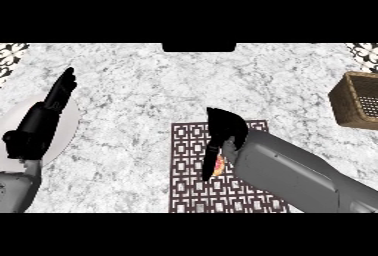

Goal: Pick the cupcake from the placemat and place it in the basket

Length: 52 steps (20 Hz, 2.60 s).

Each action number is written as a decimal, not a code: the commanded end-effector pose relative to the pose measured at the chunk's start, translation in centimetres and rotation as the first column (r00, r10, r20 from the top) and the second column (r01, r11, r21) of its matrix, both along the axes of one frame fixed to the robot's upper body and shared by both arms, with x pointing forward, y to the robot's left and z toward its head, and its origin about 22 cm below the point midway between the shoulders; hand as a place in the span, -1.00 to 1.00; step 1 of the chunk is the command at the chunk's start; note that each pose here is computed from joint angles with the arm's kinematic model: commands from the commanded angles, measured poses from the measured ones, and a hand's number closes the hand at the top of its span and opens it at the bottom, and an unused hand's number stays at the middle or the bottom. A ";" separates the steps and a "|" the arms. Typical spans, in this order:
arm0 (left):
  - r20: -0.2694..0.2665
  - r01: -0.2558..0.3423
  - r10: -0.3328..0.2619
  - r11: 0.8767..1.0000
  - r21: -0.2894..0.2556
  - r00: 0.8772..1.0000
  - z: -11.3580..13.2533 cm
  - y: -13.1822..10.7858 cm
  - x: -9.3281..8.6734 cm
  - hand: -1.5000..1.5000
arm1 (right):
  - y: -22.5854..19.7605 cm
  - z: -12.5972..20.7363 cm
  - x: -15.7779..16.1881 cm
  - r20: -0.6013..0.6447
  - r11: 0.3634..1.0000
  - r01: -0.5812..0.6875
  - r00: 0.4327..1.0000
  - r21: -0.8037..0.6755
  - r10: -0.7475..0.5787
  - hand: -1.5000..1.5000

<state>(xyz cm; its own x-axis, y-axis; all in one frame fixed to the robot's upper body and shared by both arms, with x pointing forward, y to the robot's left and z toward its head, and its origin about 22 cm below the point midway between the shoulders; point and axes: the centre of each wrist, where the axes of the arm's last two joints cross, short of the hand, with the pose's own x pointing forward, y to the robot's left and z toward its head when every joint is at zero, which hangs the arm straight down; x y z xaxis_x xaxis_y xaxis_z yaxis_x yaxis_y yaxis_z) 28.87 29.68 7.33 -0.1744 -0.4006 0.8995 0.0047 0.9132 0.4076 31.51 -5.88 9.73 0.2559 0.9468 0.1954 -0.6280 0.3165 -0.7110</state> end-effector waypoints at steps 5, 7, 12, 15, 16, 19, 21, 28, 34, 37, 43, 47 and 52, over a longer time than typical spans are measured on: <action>0.000 0.004 -0.004 1.000 -0.003 1.000 -0.3 -0.1 -1.5 0.00 | 0.1 -1.2 -1.3 -0.032 0.986 0.148 0.988 -0.075 -0.150 -1.00; -0.013 0.013 -0.013 1.000 -0.011 1.000 -1.2 1.1 -1.0 0.00 | 0.9 -2.3 -1.5 -0.026 0.984 0.155 0.987 -0.083 -0.158 -1.00; 0.005 0.019 -0.019 1.000 -0.006 1.000 0.3 0.4 -0.4 0.00 | 0.6 -4.1 -2.3 -0.041 0.985 0.153 0.987 -0.077 -0.156 -1.00; 0.003 -0.007 0.007 1.000 -0.006 1.000 -1.0 1.0 -1.7 0.00 | -0.6 -5.8 -2.6 -0.034 0.983 0.155 0.987 -0.095 -0.159 -1.00; -0.001 0.010 -0.010 1.000 0.007 1.000 -0.2 0.1 0.4 0.00 | 0.3 -3.7 -1.1 -0.061 0.983 0.159 0.984 -0.088 -0.165 -1.00; 0.016 0.002 -0.002 1.000 -0.003 1.000 1.7 -0.9 0.4 0.00 | -0.5 -4.3 -2.0 -0.074 0.981 0.168 0.982 -0.093 -0.175 -1.00; 0.007 0.016 -0.016 1.000 -0.011 1.000 -0.7 -1.8 -0.7 0.00 | -1.1 -5.7 -2.6 -0.059 0.980 0.171 0.982 -0.103 -0.178 -1.00; 0.001 0.002 -0.002 1.000 0.009 1.000 0.2 -0.5 0.2 0.00 | -0.9 -6.5 -3.5 -0.078 0.975 0.219 0.972 -0.043 -0.222 1.00; -0.003 -0.008 0.008 1.000 0.007 1.000 -0.9 -0.3 -0.6 0.00 | 1.7 -6.4 -3.3 -0.025 0.983 0.173 0.984 -0.058 -0.174 1.00; 0.009 -0.002 0.002 1.000 0.002 1.000 -1.6 -1.1 -0.5 0.00 | 0.3 -8.3 -2.8 -0.009 0.988 0.128 0.992 -0.087 -0.130 1.00; 0.003 -0.006 0.006 1.000 -0.003 1.000 0.1 -0.9 -0.7 0.00 | -10.0 -7.1 -0.8 0.120 0.986 0.068 0.991 -0.151 -0.050 1.00; -0.022 -0.072 0.072 0.997 0.003 0.997 -1.0 1.4 -1.3 0.00 | -21.7 -3.6 1.3 0.247 0.959 0.082 0.969 -0.271 -0.013 1.00; -0.003 -0.081 0.081 0.997 -0.007 0.997 -0.7 1.4 -1.3 0.00 | -30.7 2.7 1.9 0.397 0.937 0.114 0.917 -0.330 0.029 1.00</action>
<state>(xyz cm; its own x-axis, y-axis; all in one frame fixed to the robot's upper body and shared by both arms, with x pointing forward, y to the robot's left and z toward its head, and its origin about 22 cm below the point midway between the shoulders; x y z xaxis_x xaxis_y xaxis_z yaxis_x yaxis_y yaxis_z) 27.73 30.83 6.63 -0.1400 -0.4085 0.9020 -0.0535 0.9127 0.4050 33.36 -29.78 7.56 0.2748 0.9615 0.0020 -0.3596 0.1047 -0.9272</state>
